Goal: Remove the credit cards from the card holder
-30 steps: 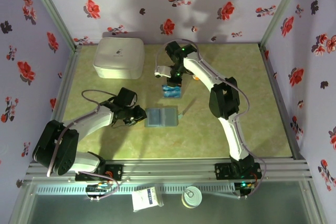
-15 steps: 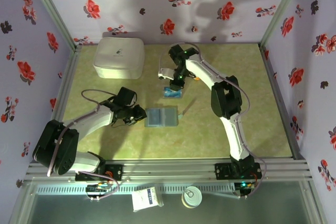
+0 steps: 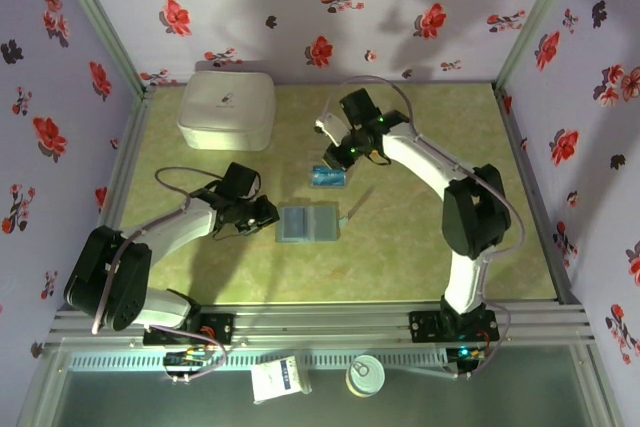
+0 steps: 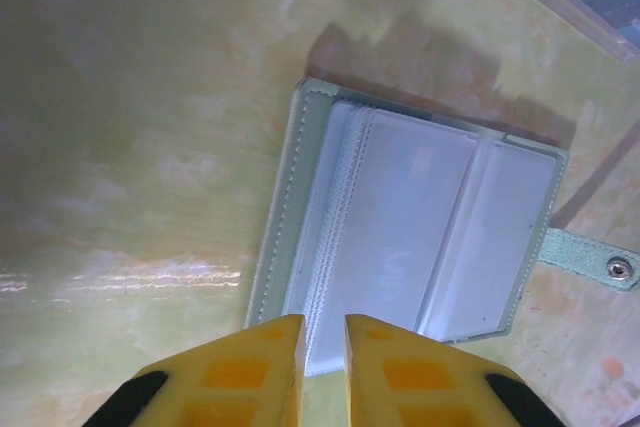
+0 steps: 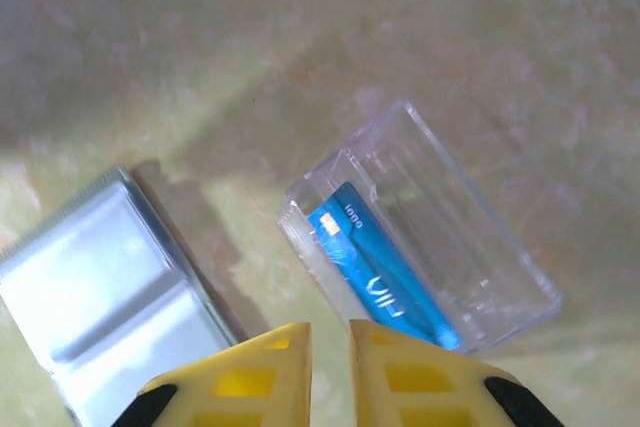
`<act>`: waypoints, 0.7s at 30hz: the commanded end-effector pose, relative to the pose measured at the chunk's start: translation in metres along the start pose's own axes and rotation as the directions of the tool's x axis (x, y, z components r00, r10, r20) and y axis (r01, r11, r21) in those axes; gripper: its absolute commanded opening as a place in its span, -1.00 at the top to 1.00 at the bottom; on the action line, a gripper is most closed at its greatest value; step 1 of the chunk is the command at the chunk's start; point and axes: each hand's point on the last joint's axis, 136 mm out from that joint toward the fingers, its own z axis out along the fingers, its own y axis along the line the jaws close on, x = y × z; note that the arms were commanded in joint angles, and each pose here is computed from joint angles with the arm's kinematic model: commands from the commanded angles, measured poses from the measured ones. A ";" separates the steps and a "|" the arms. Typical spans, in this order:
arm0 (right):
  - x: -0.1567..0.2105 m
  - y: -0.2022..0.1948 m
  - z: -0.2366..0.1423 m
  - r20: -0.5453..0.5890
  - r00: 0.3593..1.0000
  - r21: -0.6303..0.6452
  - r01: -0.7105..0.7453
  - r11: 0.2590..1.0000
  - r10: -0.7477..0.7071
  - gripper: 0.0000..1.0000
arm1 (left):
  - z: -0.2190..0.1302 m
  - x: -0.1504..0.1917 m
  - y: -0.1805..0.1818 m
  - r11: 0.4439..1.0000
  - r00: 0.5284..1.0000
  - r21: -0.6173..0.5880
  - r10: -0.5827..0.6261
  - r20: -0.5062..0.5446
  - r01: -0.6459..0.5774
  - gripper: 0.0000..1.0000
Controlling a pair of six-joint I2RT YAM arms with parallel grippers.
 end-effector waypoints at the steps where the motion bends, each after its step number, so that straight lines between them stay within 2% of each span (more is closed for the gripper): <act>1: -0.014 0.010 0.000 0.145 0.945 -0.044 -0.291 0.956 0.294 0.66 | 0.002 -0.006 -0.006 1.000 1.000 0.023 0.014 0.003 -0.014 0.68; 6: 0.005 0.032 0.008 0.197 0.808 -0.136 -0.539 0.831 0.556 0.75 | 0.008 -0.004 -0.007 0.999 1.000 0.042 0.006 -0.009 -0.006 0.73; 9: 0.018 0.049 0.020 0.153 0.723 -0.188 -0.648 0.738 0.674 0.76 | 0.011 -0.001 -0.006 0.999 1.000 0.047 0.004 -0.021 -0.003 0.78; 15: 0.049 0.088 0.050 -0.030 0.684 -0.170 -0.722 0.670 0.729 0.70 | 0.019 0.004 0.002 0.999 0.999 0.032 -0.002 -0.043 0.003 0.86; 21: 0.054 0.108 0.065 -0.091 0.654 -0.198 -0.751 0.630 0.751 0.53 | 0.027 0.007 0.010 1.000 0.998 0.005 -0.002 -0.064 0.002 0.90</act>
